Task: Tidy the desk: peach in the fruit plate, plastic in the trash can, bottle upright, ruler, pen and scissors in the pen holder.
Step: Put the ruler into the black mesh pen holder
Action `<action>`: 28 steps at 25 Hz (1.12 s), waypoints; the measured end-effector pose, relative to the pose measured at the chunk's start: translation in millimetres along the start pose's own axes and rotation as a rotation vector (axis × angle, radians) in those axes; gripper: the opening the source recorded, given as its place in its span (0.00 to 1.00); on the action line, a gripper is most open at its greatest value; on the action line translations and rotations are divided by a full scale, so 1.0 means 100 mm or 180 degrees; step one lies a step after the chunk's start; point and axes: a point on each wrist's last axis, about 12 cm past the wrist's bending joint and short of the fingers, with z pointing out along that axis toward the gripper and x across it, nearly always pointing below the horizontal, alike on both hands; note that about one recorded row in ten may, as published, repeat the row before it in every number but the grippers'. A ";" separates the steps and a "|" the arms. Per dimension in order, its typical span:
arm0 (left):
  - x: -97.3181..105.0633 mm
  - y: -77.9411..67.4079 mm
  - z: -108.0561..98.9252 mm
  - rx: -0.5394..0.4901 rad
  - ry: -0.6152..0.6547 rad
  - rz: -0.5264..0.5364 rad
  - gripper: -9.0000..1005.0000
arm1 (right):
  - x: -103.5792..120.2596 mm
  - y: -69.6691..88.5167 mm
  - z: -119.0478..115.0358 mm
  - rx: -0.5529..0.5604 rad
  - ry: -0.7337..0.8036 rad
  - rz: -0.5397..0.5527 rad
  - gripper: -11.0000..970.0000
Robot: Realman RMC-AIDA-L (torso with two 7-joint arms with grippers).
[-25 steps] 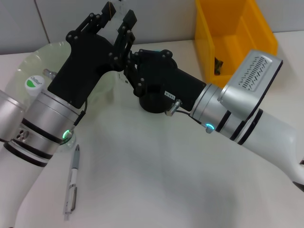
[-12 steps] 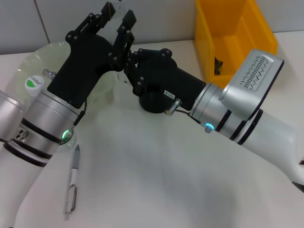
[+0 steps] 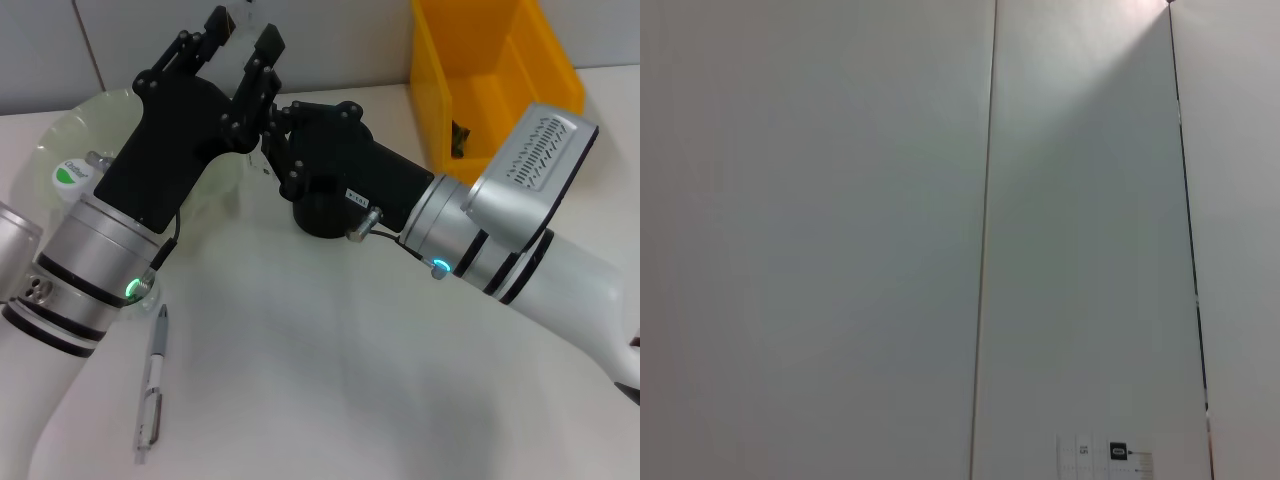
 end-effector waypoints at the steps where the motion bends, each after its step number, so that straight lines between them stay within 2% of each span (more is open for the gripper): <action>1: 0.00 0.00 0.00 0.0000 -0.0004 -0.0013 0.53 | 0.00 0.00 0.00 0.0001 0.0001 0.0000 0.02; 6: 0.00 -0.01 0.00 0.0019 -0.0003 -0.0009 0.53 | 0.00 0.00 0.00 0.0006 0.0001 0.0001 0.02; 14: -0.04 -0.02 -0.04 0.0040 -0.0107 -0.0047 0.80 | 0.00 -0.10 -0.04 0.0158 -0.0002 -0.0019 0.02; 18: -0.05 0.00 -0.12 0.0008 -0.0137 -0.0132 0.80 | 0.00 -0.21 -0.11 0.0417 -0.0065 -0.0166 0.02; 28: -0.04 0.01 -0.21 -0.0019 -0.0103 -0.0225 0.80 | 0.03 -0.45 -0.18 0.0742 0.0079 -0.0358 0.02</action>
